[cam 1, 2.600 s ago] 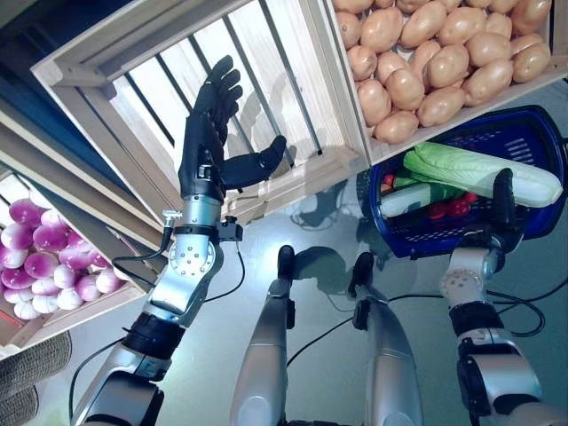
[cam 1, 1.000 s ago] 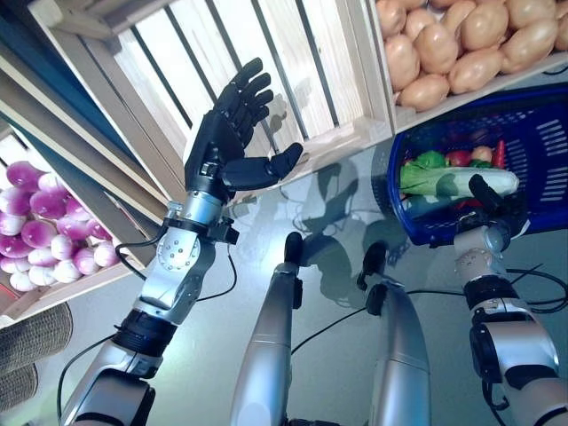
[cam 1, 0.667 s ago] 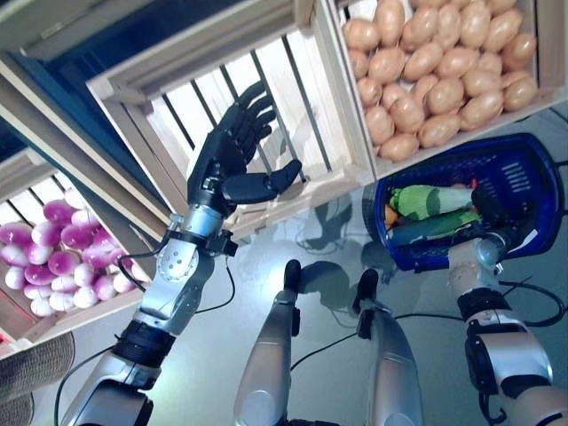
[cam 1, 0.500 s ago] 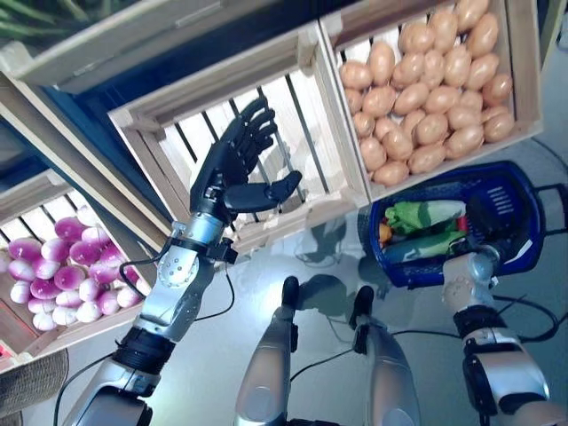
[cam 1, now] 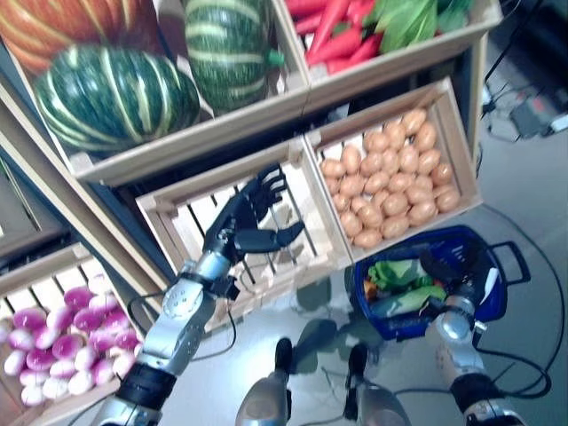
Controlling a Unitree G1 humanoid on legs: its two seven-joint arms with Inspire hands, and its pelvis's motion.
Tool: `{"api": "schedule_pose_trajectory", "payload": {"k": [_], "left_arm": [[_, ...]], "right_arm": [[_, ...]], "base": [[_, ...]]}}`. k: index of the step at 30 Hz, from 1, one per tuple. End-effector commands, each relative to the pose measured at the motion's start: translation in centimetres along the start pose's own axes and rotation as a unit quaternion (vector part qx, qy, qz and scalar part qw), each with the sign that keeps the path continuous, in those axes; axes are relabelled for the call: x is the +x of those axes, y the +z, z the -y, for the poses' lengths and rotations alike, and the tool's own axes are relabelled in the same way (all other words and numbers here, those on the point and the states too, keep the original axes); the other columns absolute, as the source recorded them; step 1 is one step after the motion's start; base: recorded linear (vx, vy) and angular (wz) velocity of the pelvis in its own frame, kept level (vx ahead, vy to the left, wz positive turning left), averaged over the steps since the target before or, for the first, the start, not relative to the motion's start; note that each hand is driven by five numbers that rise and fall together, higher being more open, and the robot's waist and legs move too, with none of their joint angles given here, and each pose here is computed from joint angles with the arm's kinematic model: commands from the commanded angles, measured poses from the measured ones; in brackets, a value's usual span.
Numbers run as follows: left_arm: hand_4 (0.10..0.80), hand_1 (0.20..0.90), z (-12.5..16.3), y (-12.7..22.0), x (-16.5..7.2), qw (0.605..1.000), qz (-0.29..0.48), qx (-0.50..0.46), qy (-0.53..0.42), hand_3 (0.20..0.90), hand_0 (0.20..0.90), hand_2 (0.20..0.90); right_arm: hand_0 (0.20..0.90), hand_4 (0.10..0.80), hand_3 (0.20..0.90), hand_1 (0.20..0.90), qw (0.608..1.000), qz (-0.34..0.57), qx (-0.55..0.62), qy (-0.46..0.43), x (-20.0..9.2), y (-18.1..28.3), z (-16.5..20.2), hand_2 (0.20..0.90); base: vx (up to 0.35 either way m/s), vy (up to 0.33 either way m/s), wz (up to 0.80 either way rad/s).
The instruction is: Put vegetables into the basket
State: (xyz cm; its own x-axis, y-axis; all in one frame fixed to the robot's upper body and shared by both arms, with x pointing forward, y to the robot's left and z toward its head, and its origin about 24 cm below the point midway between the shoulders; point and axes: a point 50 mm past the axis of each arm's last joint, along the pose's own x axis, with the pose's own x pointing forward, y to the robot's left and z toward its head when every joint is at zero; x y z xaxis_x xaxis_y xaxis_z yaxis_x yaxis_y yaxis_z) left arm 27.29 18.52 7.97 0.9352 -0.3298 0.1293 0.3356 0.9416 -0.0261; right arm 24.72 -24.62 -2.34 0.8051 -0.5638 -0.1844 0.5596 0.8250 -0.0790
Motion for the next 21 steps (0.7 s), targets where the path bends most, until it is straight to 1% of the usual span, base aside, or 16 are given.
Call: {"api": "schedule_pose_trajectory", "payload": {"k": [1, 4, 5, 6, 10, 11, 12, 13, 16, 19, 20, 21], "left_arm": [[0.8, 0.9, -0.9, -2.1, -1.2, 0.999, -0.036, 0.028, 0.01, 0.9, 0.9, 0.9], [0.8, 0.9, -1.2, -4.7, -2.2, 0.995, -0.098, 0.011, 0.023, 0.9, 0.9, 0.9], [0.8, 0.9, -1.4, -6.0, -2.6, 0.991, -0.128, -0.011, 0.04, 0.9, 0.9, 0.9], [0.8, 0.9, -1.4, -6.9, -2.8, 0.989, -0.141, -0.01, 0.05, 0.9, 0.9, 0.9], [0.8, 0.9, -1.1, -10.0, -4.0, 0.975, -0.214, 0.031, 0.055, 0.9, 0.9, 0.9], [0.8, 0.9, -1.0, -10.1, -4.0, 0.974, -0.219, 0.033, 0.055, 0.9, 0.9, 0.9], [0.8, 0.9, -0.9, -11.8, -4.9, 0.962, -0.264, 0.043, 0.056, 0.9, 0.9, 0.9], [0.8, 0.9, -0.9, -12.7, -5.5, 0.954, -0.29, 0.046, 0.056, 0.9, 0.9, 0.9], [0.8, 0.9, -0.8, -15.0, -7.1, 0.925, -0.37, 0.056, 0.06, 0.9, 0.9, 0.9], [0.8, 0.9, -0.9, -17.3, -9.6, 0.884, -0.456, 0.036, 0.098, 0.9, 0.9, 0.9], [0.8, 0.9, -0.9, -17.4, -9.7, 0.882, -0.459, 0.034, 0.101, 0.9, 0.9, 0.9], [0.8, 0.9, -0.9, -18.0, -10.6, 0.873, -0.475, 0.03, 0.108, 0.9, 0.9, 0.9]], "right_arm": [[0.9, 0.8, 0.9, 0.9, 0.995, -0.024, -0.075, 0.066, -1.4, -2.2, 1.3, 0.9], [0.9, 0.8, 0.9, 0.9, 0.985, -0.08, -0.118, 0.098, -2.4, -4.8, 1.8, 0.9], [0.9, 0.8, 0.9, 0.9, 0.981, -0.117, -0.117, 0.105, -2.9, -6.0, 2.1, 0.9], [0.9, 0.8, 0.9, 0.9, 0.977, -0.144, -0.111, 0.109, -3.3, -6.8, 2.1, 0.9], [0.9, 0.8, 0.9, 0.9, 0.95, -0.222, -0.155, 0.157, -5.1, -9.9, 2.2, 0.9], [0.9, 0.8, 0.9, 0.9, 0.947, -0.232, -0.155, 0.162, -5.3, -10.1, 2.2, 0.9], [0.9, 0.8, 0.9, 0.9, 0.922, -0.298, -0.153, 0.193, -6.7, -11.9, 2.3, 0.9], [0.9, 0.8, 0.9, 0.9, 0.912, -0.328, -0.149, 0.197, -7.4, -12.8, 2.5, 0.9], [0.9, 0.8, 0.9, 0.9, 0.89, -0.408, -0.113, 0.17, -9.2, -14.8, 3.5, 0.9], [0.9, 0.8, 0.9, 0.9, 0.882, -0.426, -0.114, 0.167, -9.9, -15.5, 3.7, 0.9], [0.9, 0.8, 0.9, 0.9, 0.882, -0.425, -0.115, 0.168, -9.8, -15.5, 3.7, 0.9], [0.9, 0.8, 0.9, 0.9, 0.883, -0.422, -0.116, 0.172, -9.7, -15.4, 3.4, 0.9]], "base": [[0.057, 0.012, 0.01], [0.054, 0.016, -0.08], [0.066, 0.013, -0.07], [0.055, 0.009, -0.16], [0.037, 0.006, -0.16], [0.048, 0.014, -0.19], [0.052, 0.016, -0.22], [0.062, 0.018, -0.21], [0.025, 0.006, -0.05], [0.011, 0.003, -0.01], [0.0, 0.0, 0.0], [0.0, 0.0, 0.0]]}}
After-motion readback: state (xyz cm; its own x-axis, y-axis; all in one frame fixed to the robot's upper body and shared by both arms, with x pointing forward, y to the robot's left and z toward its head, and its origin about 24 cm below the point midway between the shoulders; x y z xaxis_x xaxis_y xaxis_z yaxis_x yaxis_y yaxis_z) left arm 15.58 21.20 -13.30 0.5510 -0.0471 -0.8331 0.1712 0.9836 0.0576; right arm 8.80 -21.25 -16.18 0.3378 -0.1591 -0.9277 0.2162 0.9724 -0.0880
